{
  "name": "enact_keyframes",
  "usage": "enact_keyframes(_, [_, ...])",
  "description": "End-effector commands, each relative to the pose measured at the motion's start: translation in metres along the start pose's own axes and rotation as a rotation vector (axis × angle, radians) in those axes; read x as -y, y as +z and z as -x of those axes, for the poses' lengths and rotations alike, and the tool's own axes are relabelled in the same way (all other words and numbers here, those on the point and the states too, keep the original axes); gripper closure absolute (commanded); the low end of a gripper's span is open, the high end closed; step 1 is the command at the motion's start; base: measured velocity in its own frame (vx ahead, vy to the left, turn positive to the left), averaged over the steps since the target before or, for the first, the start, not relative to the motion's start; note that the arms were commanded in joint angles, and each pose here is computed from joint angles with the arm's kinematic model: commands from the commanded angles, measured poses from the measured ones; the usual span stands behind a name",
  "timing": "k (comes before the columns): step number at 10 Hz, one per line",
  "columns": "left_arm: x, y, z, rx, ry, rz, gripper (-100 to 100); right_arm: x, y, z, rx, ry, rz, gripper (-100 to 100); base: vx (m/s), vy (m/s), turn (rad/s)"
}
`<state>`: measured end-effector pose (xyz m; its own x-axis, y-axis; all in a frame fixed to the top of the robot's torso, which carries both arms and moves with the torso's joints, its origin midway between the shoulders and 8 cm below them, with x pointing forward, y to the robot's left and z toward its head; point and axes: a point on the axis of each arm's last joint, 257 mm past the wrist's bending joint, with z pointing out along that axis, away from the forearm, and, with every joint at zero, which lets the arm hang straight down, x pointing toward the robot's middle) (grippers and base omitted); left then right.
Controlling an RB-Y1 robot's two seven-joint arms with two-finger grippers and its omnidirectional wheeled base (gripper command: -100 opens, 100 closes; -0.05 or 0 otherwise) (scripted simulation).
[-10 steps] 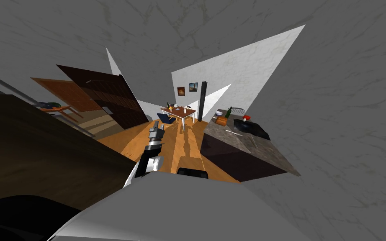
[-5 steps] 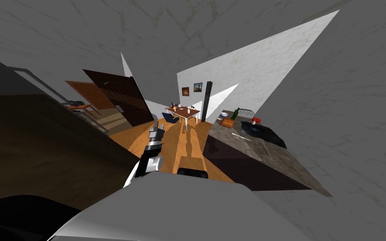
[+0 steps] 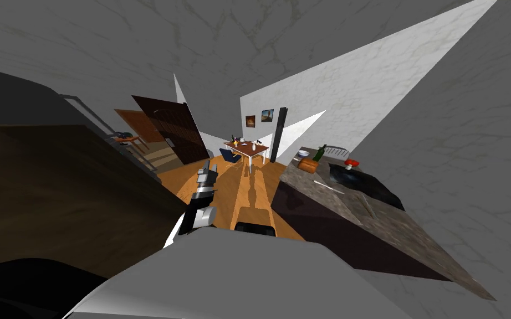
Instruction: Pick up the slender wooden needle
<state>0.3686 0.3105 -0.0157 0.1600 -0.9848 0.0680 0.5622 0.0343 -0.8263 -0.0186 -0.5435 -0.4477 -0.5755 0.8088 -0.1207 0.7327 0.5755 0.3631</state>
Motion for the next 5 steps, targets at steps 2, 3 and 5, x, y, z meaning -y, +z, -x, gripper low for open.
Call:
enact_keyframes(2, [0.000, 0.000, 0.000, 0.000, 0.000, 0.000, 0, 0.026, -0.021, 0.024, 0.011, -0.016, -0.076, -100, 0.032, -0.005, 0.134])
enact_keyframes(3, [0.000, 0.000, 0.000, 0.000, 0.000, 0.000, 0, 0.044, -0.039, 0.042, 0.021, -0.031, -0.132, -100, 0.035, -0.009, 0.185])
enact_keyframes(5, [0.000, 0.000, 0.000, 0.000, 0.000, 0.000, 0, 0.059, -0.057, 0.060, 0.033, -0.045, -0.183, -100, 0.055, -0.039, 0.191])
